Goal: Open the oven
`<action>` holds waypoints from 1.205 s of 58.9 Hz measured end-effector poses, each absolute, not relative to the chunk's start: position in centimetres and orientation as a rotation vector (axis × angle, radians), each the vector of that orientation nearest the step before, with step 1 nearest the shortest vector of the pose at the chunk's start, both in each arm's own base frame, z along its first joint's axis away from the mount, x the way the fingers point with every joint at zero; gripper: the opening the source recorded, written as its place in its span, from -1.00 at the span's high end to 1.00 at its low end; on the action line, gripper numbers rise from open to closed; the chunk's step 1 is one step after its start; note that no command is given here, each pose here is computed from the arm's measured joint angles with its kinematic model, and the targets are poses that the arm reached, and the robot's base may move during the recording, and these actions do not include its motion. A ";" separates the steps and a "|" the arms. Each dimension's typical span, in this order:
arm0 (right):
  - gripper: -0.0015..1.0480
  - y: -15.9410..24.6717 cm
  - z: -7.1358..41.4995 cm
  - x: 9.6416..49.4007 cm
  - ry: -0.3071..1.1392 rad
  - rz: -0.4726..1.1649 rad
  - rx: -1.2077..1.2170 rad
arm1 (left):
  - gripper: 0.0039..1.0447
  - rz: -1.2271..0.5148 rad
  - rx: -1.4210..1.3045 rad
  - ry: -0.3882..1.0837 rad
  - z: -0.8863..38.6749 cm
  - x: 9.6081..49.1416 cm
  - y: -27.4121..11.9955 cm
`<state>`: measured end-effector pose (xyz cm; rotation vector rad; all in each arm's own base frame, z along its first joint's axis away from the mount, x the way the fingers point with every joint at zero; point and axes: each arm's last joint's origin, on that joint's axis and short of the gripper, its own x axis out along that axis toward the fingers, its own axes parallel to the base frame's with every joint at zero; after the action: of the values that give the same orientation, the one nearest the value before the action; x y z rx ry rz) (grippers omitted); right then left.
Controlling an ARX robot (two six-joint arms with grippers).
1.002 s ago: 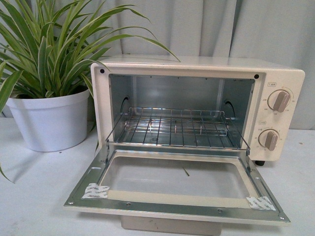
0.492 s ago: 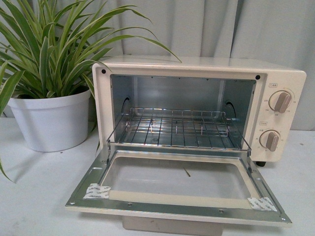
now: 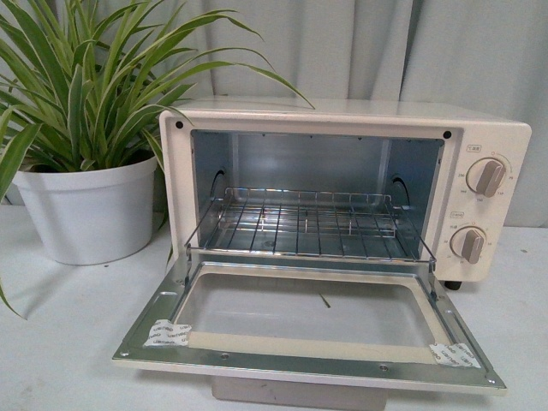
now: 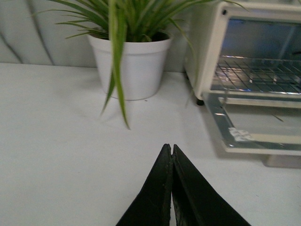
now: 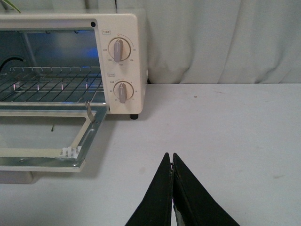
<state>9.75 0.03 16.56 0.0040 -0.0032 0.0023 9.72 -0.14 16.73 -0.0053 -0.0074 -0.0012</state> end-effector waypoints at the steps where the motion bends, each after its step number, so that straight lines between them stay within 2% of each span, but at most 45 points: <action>1: 0.98 0.0 16.6 9.7 -0.003 0.002 0.004 | 0.93 0.006 -0.005 -0.008 16.7 9.7 -0.1; 27: 0.94 0.0 16.6 9.7 -0.003 0.001 0.002 | 0.92 -0.001 -0.006 -0.009 16.7 9.7 0.0; 36: 0.40 0.0 16.6 9.7 -0.003 0.001 0.003 | 0.39 -0.001 -0.005 -0.009 16.7 9.7 0.0; 40: 0.13 0.0 16.6 9.7 -0.003 0.001 0.003 | 0.08 -0.001 -0.005 -0.009 16.7 9.7 0.0; 44: -0.11 0.0 16.6 9.7 -0.003 0.001 0.003 | -0.13 -0.001 -0.005 -0.009 16.7 9.7 0.0; 53: -0.84 0.0 16.6 9.7 -0.003 0.001 0.003 | -0.89 -0.001 -0.005 -0.009 16.7 9.7 0.0; 71: -0.82 0.0 16.6 9.7 -0.003 0.001 0.003 | -0.88 -0.001 -0.004 -0.009 16.7 9.7 0.0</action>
<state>9.75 0.02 16.56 0.0032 -0.0032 0.0011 9.72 -0.03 16.73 -0.0044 -0.0086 -0.0008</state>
